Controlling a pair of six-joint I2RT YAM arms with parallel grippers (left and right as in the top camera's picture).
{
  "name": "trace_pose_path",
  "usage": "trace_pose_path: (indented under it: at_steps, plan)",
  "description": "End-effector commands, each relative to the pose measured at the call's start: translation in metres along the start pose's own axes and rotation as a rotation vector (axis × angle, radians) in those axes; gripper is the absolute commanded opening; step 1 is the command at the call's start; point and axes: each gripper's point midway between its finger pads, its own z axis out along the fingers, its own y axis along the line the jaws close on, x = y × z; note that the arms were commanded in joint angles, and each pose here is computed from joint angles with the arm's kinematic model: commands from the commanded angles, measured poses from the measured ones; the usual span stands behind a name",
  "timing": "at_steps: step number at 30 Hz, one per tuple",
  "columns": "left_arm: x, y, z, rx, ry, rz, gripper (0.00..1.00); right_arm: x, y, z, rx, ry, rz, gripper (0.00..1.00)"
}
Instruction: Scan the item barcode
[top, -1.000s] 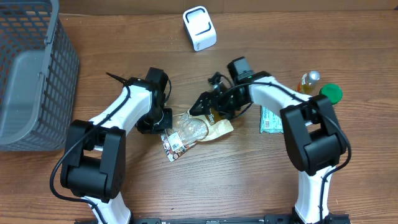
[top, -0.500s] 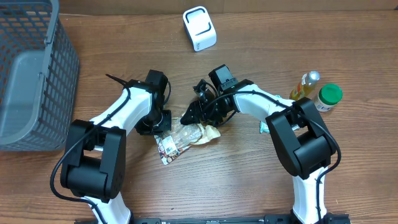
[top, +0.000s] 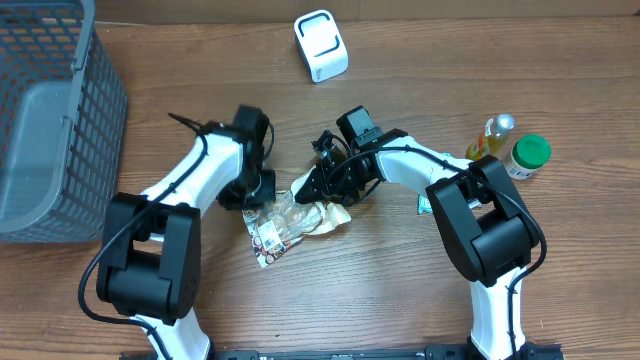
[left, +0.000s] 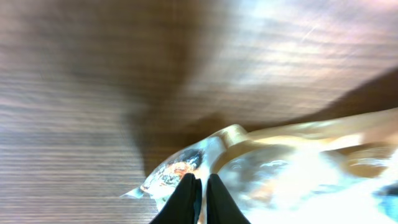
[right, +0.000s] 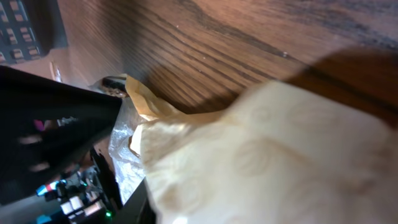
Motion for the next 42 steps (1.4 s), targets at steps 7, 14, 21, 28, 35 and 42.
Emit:
trace_pose_path:
  at_steps: [7, 14, 21, 28, 35, 42]
  plan:
    - [-0.109, 0.015, -0.123, 0.095, -0.354, -0.081, 0.25, -0.035, 0.052, -0.034, -0.029, -0.114, -0.276, 0.04]
    - [-0.147, 0.066, -0.163, 0.103, -0.512, -0.196, 0.49, -0.075, 0.108, -0.116, 0.219, -0.296, -0.575, 0.04]
    - [-0.154, 0.101, -0.167, 0.092, -0.546, -0.266, 0.99, -0.108, 0.169, -0.206, 0.478, -0.486, -0.862, 0.04]
    - [-0.155, 0.101, -0.167, 0.092, -0.546, -0.268, 1.00, -0.140, 0.198, -0.257, 0.690, -0.656, -1.089, 0.04]
    - [-0.155, 0.101, -0.167, 0.092, -0.546, -0.268, 1.00, -0.174, 0.202, -0.274, 0.867, -0.751, -1.225, 0.04]
    - [-0.155, 0.101, -0.167, 0.092, -0.546, -0.268, 1.00, -0.216, 0.183, -0.261, 0.978, -0.798, -1.269, 0.04]
